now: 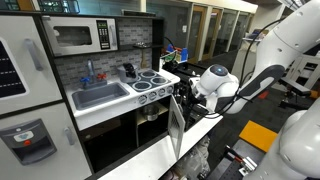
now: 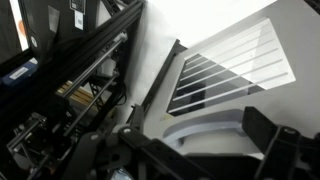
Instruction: Move the pot from the stove and put it in the stove cabinet
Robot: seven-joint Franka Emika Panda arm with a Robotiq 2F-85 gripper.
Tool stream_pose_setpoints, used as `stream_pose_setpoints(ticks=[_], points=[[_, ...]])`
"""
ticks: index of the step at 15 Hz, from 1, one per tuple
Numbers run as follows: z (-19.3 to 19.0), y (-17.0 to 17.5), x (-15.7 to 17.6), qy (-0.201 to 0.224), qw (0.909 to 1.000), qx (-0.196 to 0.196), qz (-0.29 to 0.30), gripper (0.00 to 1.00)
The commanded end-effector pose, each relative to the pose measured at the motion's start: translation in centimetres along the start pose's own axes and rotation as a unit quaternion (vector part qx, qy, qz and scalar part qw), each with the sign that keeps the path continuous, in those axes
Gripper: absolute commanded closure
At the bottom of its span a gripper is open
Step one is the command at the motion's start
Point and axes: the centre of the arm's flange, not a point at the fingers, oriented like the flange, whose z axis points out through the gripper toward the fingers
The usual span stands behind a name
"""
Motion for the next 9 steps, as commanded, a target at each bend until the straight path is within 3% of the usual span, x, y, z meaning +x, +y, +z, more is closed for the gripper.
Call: stream_pose_setpoints(ticks=[1, 4, 6, 9], points=[[-0.6, -2.1, 2.4, 0.041, 0.9988, 0.009, -0.024, 0.00], [-1.6, -3.5, 3.8, 0.058, 0.9963, 0.029, -0.057, 0.00], [-2.8, -4.2, 4.0, 0.071, 0.9895, 0.080, -0.098, 0.00], [-3.7, -5.1, 4.1, 0.086, 0.9779, 0.123, -0.146, 0.00]])
